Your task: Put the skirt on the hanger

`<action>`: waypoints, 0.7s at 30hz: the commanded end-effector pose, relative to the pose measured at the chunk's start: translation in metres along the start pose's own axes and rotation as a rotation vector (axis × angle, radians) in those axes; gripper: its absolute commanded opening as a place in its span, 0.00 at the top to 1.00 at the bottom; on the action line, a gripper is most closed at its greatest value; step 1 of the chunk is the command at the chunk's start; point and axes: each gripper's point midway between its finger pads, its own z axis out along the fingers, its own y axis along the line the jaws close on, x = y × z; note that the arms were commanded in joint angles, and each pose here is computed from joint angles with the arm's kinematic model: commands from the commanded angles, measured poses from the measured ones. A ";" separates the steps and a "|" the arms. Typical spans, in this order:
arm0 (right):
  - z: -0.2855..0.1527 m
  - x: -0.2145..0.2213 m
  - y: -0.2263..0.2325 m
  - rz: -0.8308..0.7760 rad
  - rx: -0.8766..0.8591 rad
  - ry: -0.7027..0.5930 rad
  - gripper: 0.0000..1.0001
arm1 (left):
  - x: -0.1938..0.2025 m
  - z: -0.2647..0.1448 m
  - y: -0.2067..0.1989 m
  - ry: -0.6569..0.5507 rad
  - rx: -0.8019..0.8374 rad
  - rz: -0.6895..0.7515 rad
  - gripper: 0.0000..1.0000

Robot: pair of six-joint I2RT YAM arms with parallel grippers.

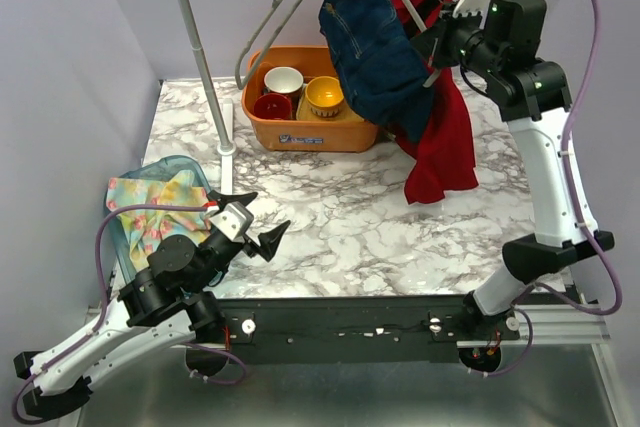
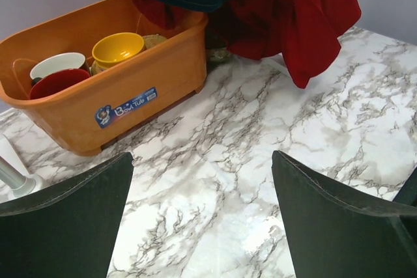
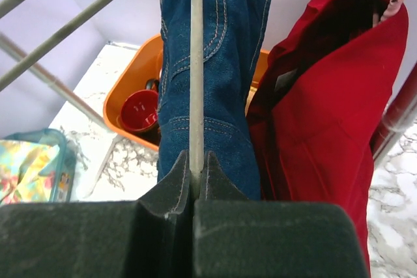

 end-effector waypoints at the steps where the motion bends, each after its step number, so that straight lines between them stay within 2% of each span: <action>1: 0.011 -0.062 -0.002 -0.007 0.017 -0.224 1.00 | 0.003 -0.001 0.001 -0.002 -0.001 0.001 0.01; 9: 0.044 -0.028 -0.011 -0.014 0.024 -0.134 0.99 | 0.005 0.002 0.001 0.011 -0.005 0.000 0.01; 12: 0.044 -0.018 -0.010 -0.029 0.007 -0.107 0.91 | 0.006 0.003 0.002 0.018 -0.007 -0.005 0.01; 13: 0.040 -0.017 -0.008 -0.045 -0.002 -0.106 0.81 | 0.007 0.003 0.001 0.021 -0.007 -0.005 0.01; 15: 0.024 -0.014 0.002 -0.079 -0.054 -0.104 0.70 | 0.010 0.005 0.001 0.036 -0.010 -0.009 0.01; 16: 0.017 -0.012 0.004 -0.110 -0.067 -0.103 0.59 | 0.012 0.005 0.002 0.045 -0.014 -0.010 0.01; 18: -0.015 -0.024 0.016 -0.159 -0.104 -0.151 0.52 | 0.014 0.008 0.005 0.067 -0.044 -0.024 0.01; 20: -0.032 -0.016 0.018 -0.228 -0.118 -0.145 0.36 | 0.019 0.011 0.008 0.105 -0.069 -0.045 0.01; 21: -0.056 -0.021 0.023 -0.258 -0.127 -0.173 0.33 | 0.019 0.011 0.009 0.111 -0.085 -0.073 0.01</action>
